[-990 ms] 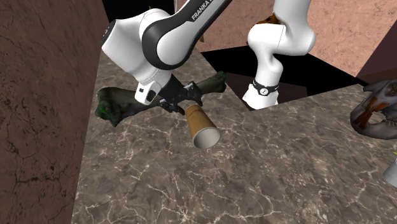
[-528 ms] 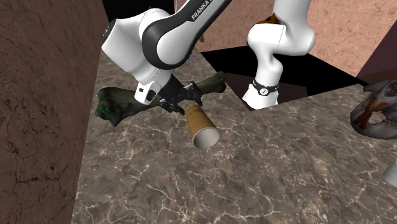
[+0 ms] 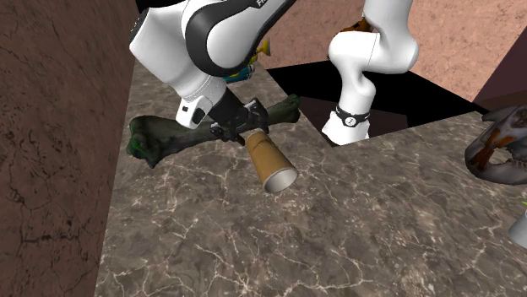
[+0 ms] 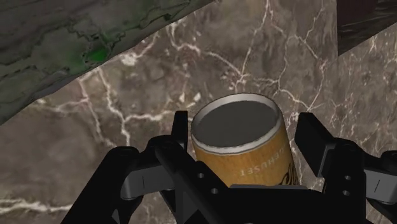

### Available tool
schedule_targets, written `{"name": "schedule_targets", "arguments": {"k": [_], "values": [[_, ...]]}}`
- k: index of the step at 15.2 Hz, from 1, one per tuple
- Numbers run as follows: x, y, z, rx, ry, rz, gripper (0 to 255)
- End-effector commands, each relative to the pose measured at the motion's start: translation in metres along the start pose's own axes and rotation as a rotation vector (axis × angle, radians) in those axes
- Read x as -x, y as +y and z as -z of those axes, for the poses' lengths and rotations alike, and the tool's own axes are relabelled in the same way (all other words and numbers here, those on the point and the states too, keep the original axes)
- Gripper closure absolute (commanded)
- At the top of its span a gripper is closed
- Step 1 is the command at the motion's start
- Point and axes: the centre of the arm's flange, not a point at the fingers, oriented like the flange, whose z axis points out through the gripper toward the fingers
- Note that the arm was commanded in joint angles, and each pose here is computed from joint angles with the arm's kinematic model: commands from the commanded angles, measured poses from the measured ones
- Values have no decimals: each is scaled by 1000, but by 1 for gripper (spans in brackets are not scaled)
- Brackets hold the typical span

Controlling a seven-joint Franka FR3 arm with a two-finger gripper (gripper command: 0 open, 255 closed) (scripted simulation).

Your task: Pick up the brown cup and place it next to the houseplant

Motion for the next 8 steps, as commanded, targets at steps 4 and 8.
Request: {"name": "schedule_targets", "arguments": {"k": [4, 8], "values": [[3, -14, 22, 0, 0, 0, 255], [6, -25, 40, 0, 0, 0, 255]]}}
